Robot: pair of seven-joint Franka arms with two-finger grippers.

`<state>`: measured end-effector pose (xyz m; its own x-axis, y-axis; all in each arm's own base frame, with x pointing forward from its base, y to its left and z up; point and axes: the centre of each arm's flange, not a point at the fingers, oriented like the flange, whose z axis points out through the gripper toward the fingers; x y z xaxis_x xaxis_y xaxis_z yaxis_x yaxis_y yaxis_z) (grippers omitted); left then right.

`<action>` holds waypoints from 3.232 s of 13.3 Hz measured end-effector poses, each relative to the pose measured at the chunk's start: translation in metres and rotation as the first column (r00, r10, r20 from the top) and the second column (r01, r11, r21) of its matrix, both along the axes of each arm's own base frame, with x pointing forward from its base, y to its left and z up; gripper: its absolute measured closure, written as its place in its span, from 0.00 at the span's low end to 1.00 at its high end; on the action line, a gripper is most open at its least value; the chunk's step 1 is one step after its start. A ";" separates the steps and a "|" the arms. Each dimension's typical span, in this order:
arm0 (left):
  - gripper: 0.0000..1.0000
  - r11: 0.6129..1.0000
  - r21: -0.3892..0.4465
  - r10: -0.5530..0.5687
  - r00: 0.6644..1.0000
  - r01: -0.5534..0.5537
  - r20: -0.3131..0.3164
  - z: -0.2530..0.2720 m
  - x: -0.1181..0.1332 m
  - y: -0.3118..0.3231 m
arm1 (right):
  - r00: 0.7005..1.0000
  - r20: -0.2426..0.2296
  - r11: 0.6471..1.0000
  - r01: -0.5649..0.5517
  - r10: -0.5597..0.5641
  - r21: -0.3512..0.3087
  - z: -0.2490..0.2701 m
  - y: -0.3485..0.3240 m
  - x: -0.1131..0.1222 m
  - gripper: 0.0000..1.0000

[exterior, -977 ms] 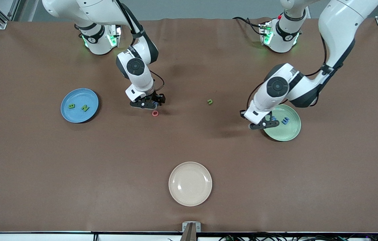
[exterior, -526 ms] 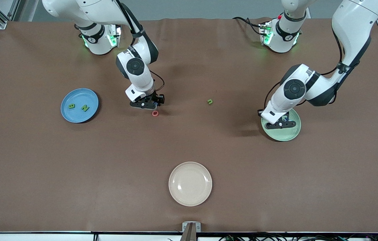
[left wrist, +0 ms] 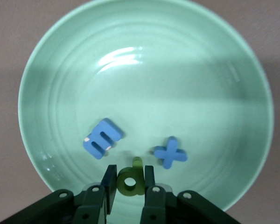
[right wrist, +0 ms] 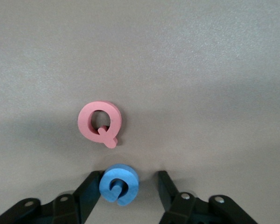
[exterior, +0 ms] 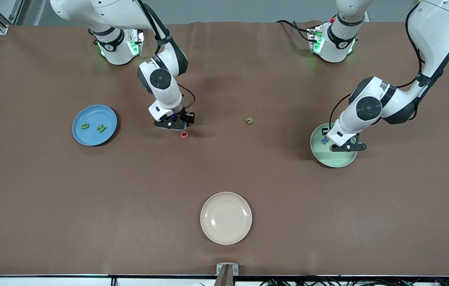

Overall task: Sort uppercase to blue plate, lowercase to green plate
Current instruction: 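Drop d on green plate with the left gripper while the right gripper drops c, then grasp green n with the left gripper while the right gripper reaches pink Q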

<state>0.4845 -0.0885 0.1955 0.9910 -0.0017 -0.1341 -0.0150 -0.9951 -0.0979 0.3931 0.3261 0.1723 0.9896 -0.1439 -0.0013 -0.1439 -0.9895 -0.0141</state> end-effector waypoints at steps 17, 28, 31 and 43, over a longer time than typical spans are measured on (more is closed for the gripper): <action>0.00 0.991 -0.122 0.068 0.988 -0.051 0.140 0.069 -0.036 -0.189 | 0.935 -0.154 0.946 -0.306 0.319 0.102 0.074 -0.287 0.075 0.64; 0.00 0.984 -0.129 0.136 0.988 -0.126 0.076 0.000 -0.114 -0.312 | 0.936 -0.177 0.952 -0.295 0.304 0.076 0.030 -0.345 0.011 0.40; 0.02 0.982 -0.142 0.140 0.987 -0.128 0.075 -0.015 -0.120 -0.322 | 0.937 -0.167 0.952 -0.298 0.306 0.070 0.034 -0.336 0.016 0.06; 0.63 0.982 -0.149 0.131 0.986 -0.115 0.106 -0.023 -0.107 -0.327 | 0.998 -0.056 0.999 -0.038 0.039 0.017 0.058 -0.058 0.060 0.00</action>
